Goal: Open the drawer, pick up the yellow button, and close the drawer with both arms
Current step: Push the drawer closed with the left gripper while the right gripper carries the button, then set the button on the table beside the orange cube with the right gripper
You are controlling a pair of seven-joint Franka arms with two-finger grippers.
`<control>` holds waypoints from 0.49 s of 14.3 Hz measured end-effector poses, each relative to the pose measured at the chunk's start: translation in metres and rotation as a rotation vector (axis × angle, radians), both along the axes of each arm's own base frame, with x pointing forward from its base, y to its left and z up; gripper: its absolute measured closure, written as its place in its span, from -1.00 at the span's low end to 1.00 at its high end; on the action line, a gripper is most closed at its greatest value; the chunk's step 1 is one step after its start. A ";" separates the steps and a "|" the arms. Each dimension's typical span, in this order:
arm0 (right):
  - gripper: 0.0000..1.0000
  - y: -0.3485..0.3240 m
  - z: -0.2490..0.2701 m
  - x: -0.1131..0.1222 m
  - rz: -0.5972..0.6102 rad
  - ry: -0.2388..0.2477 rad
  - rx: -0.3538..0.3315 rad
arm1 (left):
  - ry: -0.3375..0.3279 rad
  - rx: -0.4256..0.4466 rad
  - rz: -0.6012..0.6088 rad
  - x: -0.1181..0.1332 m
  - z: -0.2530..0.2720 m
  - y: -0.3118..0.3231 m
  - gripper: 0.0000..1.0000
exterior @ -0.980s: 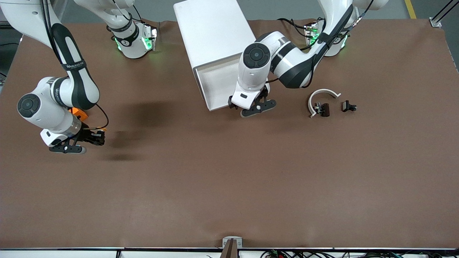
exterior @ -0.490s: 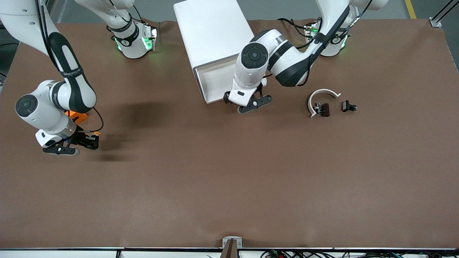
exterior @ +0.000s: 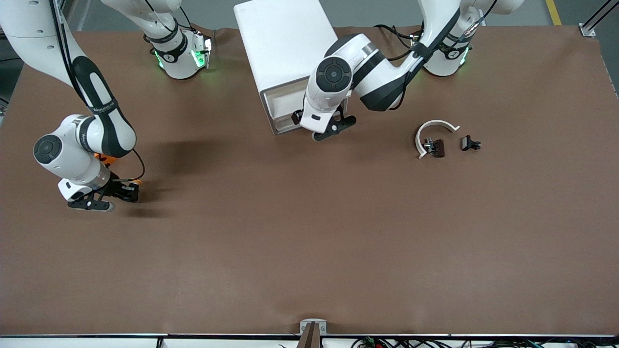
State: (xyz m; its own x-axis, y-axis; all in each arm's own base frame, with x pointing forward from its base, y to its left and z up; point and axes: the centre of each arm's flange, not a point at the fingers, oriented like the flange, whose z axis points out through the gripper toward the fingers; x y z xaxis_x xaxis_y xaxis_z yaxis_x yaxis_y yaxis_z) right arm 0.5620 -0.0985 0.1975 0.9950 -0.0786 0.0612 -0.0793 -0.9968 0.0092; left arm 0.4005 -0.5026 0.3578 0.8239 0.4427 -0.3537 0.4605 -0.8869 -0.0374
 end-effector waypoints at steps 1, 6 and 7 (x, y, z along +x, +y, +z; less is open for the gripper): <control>0.17 -0.001 -0.005 -0.001 -0.002 0.008 0.001 | 0.018 -0.005 0.006 -0.005 -0.002 -0.004 -1.00; 0.17 -0.003 -0.013 -0.003 -0.006 0.022 0.003 | 0.098 -0.041 0.042 -0.016 -0.005 -0.014 -1.00; 0.03 -0.005 -0.013 -0.002 -0.010 0.019 0.002 | 0.109 -0.046 0.047 -0.017 -0.006 -0.014 -1.00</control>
State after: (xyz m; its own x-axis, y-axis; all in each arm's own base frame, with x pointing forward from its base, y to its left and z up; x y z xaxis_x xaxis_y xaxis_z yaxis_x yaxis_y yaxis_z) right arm 0.5598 -0.1036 0.1848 0.9952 -0.0883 0.0417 -0.0888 -0.9960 0.0085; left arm 0.3835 -0.5171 0.3518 0.7582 0.4613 -0.4609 0.4973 -0.8662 -0.0490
